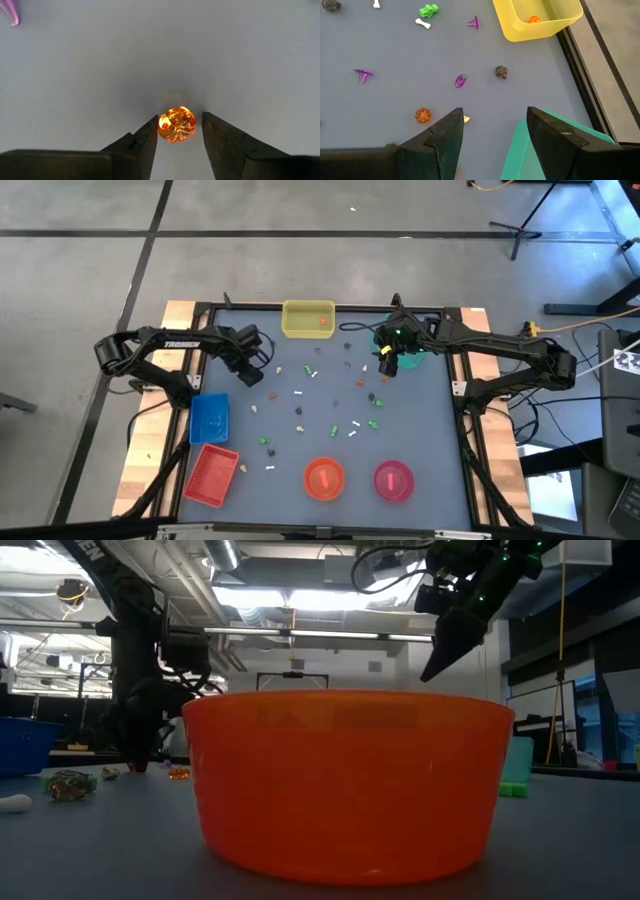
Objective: Sort Halloween decoration
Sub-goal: Put the orange pumpkin toy into the yellow bin
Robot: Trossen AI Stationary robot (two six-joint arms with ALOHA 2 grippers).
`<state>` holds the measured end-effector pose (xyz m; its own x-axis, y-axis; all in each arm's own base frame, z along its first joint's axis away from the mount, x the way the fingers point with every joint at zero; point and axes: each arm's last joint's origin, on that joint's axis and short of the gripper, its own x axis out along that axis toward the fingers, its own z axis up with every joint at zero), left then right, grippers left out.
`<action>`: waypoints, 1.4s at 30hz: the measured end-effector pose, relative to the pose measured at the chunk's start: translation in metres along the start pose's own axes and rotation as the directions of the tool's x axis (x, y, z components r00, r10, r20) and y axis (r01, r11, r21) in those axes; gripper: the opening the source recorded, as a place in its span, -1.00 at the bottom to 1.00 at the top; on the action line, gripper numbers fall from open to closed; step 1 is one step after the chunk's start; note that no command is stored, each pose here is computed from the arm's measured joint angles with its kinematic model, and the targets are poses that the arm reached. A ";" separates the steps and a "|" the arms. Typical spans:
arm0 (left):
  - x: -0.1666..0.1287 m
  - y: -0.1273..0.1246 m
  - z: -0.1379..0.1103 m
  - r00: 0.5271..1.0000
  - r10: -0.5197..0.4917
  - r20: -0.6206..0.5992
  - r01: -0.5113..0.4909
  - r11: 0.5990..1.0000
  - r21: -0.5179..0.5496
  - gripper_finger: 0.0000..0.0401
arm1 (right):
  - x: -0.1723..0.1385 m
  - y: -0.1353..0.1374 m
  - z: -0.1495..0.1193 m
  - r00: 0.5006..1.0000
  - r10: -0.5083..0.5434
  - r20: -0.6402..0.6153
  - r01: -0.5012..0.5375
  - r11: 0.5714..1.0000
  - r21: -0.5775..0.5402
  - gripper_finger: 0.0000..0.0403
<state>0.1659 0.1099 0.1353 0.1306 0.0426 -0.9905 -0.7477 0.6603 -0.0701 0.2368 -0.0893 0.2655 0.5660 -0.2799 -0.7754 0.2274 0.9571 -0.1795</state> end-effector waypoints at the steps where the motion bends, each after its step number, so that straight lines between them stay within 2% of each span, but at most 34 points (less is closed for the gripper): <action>1: 0.000 0.000 0.000 1.000 0.000 0.001 0.000 1.000 0.000 -0.33 | 0.000 0.000 0.000 1.000 0.000 0.000 0.000 1.000 0.000 0.08; 16: 0.001 0.000 0.000 1.000 -0.007 0.005 0.007 1.000 0.001 -0.63 | 0.000 0.000 0.000 1.000 0.000 0.000 0.000 1.000 0.000 0.08; 42: 0.001 0.000 0.001 1.000 -0.002 0.007 0.002 1.000 0.004 -0.84 | 0.000 0.000 0.000 1.000 0.000 0.000 0.000 1.000 0.000 0.08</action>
<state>0.1664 0.1102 0.1344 0.1366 0.0468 -0.9895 -0.7449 0.6634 -0.0715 0.2369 -0.0894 0.2655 0.5662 -0.2799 -0.7753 0.2271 0.9571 -0.1797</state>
